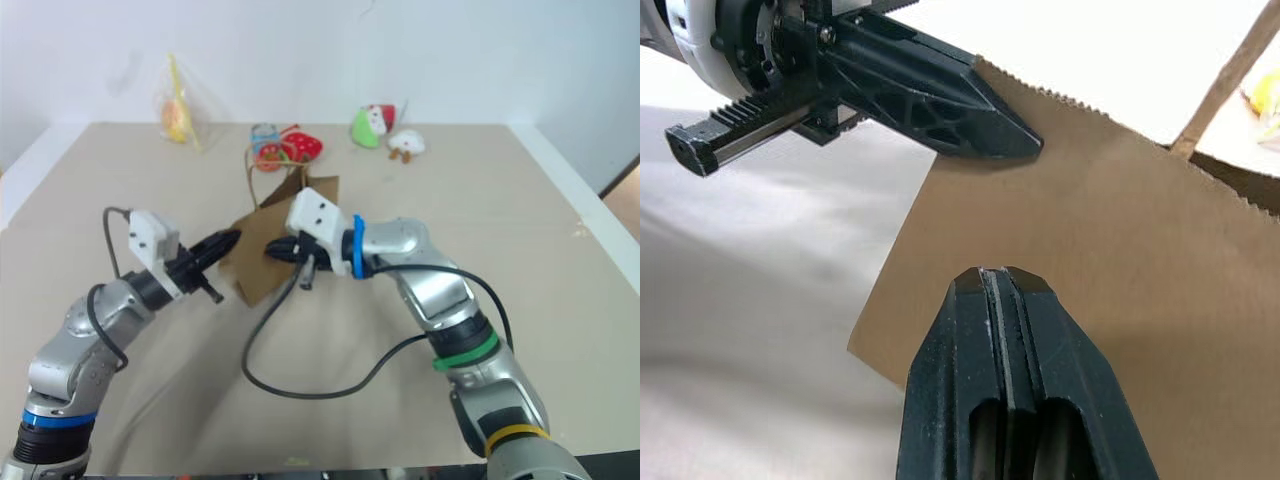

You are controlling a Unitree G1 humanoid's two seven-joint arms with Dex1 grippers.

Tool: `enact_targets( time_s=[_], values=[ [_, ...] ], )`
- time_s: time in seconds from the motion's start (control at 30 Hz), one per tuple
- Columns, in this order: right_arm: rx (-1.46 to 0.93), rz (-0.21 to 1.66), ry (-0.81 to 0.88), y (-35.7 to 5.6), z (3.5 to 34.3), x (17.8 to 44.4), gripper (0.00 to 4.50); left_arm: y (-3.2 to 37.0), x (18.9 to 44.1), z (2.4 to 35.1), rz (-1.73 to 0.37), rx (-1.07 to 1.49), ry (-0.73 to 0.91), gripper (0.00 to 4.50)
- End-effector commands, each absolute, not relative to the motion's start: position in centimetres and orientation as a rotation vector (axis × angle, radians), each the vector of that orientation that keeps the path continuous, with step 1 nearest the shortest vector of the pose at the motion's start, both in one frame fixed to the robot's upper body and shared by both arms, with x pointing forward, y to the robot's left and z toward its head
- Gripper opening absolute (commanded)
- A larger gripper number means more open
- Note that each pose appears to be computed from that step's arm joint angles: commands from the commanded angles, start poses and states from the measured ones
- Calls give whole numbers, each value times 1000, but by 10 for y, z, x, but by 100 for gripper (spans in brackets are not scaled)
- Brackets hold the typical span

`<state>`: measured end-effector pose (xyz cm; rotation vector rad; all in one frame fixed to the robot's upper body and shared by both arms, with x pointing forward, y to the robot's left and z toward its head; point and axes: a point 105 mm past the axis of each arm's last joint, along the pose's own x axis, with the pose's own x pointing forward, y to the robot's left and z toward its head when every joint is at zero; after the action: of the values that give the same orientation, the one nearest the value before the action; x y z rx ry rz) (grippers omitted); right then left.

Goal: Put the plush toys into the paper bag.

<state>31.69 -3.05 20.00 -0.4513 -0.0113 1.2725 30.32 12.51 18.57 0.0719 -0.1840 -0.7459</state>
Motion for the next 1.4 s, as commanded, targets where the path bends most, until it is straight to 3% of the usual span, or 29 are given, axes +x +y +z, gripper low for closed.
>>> enact_targets(
  time_s=[0.03, 0.23, 0.4, 0.67, 0.83, 1.0, 1.17, 1.4],
  values=[
    [-410, 1245, -84, -55, 224, 313, 0, 133, 303, 199, -786, 156, -251, 4],
    [-490, 1040, 31, -148, 222, 335, 0, 140, 295, 216, -991, 233, -298, 4],
    [-446, 1000, -23, -191, 256, 333, 0, 134, 280, 226, -1159, 261, -319, 4],
    [-337, 1107, -102, -193, 302, 313, 0, 113, 249, 219, -1418, 257, -272, 4],
    [-329, 1242, -82, -172, 302, 296, 0, 107, 239, 202, -1513, 296, -248, 4],
    [-328, 1424, 11, -152, 290, 268, 0, 111, 246, 196, -1515, 318, -244, 4],
    [-376, 1408, 5, -152, 287, 270, 0, 113, 255, 221, -1483, 347, -343, 4],
    [-383, 1365, 0, -159, 290, 277, 0, 95, 231, 240, -1578, 341, -431, 4]
  ],
)
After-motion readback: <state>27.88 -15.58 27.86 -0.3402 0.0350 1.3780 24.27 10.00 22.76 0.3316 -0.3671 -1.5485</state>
